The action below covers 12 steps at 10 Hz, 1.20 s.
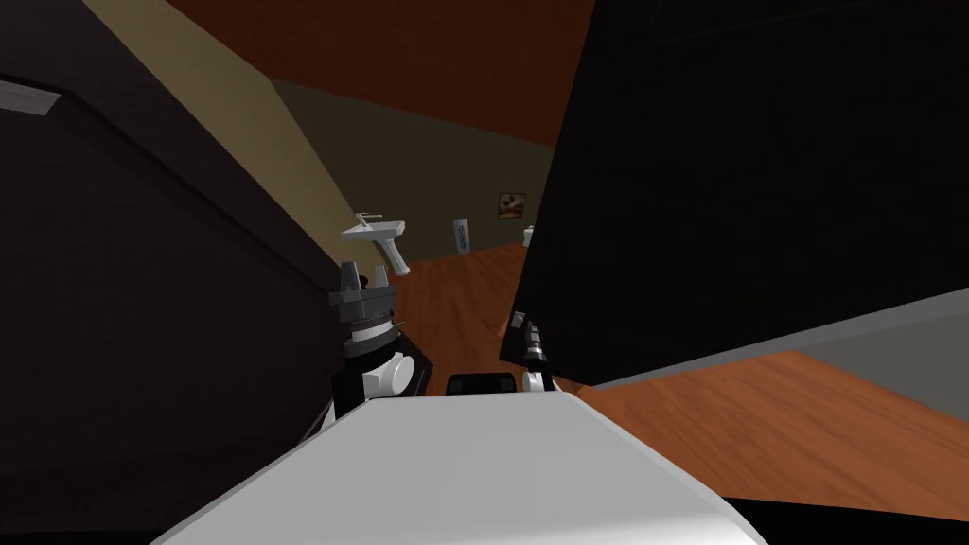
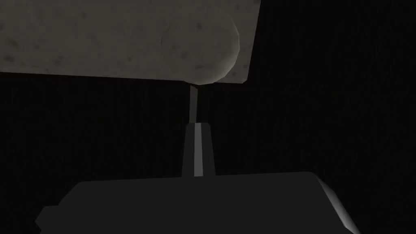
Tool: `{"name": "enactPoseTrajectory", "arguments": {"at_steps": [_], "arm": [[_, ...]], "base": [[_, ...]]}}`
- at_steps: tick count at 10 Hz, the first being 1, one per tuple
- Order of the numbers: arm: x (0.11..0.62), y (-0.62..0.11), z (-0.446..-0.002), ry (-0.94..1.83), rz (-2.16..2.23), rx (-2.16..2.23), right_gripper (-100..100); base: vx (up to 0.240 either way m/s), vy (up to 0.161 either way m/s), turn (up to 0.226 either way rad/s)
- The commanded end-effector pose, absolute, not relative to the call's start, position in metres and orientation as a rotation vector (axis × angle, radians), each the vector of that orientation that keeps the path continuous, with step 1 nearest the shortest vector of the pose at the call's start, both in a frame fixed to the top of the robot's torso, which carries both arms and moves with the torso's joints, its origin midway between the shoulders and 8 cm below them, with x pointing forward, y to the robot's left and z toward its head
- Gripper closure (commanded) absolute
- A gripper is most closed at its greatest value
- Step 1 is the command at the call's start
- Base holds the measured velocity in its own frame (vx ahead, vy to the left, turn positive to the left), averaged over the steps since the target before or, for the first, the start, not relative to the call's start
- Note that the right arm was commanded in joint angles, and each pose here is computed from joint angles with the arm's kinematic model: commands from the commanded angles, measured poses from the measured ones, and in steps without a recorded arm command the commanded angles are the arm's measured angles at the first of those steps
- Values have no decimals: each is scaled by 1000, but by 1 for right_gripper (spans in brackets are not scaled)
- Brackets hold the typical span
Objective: Push the door open
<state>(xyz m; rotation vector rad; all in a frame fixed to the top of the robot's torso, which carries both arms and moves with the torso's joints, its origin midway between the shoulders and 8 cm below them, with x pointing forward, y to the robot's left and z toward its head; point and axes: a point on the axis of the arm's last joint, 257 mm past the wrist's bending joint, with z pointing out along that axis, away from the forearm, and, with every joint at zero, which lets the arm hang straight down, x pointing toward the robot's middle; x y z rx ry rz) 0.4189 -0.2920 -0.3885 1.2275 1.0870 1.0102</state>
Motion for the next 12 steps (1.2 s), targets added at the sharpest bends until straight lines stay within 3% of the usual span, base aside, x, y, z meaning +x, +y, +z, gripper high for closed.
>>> {"name": "enactPoseTrajectory", "arguments": {"at_steps": [1, 7, 12], "arm": [[418, -285, -390, 1095, 1011, 1227, -100], [416, -241, -391, 1067, 1053, 1285, -100], [414, -270, -390, 1078, 1017, 1243, -100]], "base": [[-196, 27, -110], [-176, 89, -67], [202, -66, 24]]}}
